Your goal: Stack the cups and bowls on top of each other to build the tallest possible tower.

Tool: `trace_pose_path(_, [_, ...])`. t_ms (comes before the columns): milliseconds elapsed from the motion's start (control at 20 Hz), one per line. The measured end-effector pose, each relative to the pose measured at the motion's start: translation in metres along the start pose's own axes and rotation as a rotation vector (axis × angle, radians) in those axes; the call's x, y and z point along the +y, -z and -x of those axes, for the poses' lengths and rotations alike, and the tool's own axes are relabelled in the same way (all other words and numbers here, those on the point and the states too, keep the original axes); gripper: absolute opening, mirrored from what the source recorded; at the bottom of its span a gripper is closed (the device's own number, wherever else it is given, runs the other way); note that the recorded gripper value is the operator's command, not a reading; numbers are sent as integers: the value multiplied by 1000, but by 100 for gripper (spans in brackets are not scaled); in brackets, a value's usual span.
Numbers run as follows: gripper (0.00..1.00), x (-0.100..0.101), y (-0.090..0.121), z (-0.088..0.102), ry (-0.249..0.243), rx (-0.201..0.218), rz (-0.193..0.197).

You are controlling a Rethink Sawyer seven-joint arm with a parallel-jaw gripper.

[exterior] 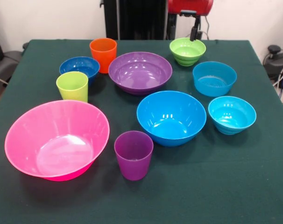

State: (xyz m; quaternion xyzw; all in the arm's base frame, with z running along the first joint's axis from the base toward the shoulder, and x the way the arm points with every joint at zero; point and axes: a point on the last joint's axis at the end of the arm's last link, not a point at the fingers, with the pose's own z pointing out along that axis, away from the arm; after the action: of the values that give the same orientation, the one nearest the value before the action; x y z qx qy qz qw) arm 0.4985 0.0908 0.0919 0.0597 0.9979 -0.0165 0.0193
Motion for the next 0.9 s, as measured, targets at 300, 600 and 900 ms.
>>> trace_pose_path(300, [100, -6, -2, -1, -13, -35, -3])
trace_pose_path(600, [100, -14, -6, -5, -28, -54, -7])
trace_pose_path(900, [100, -14, -7, -10, -29, -43, -4])
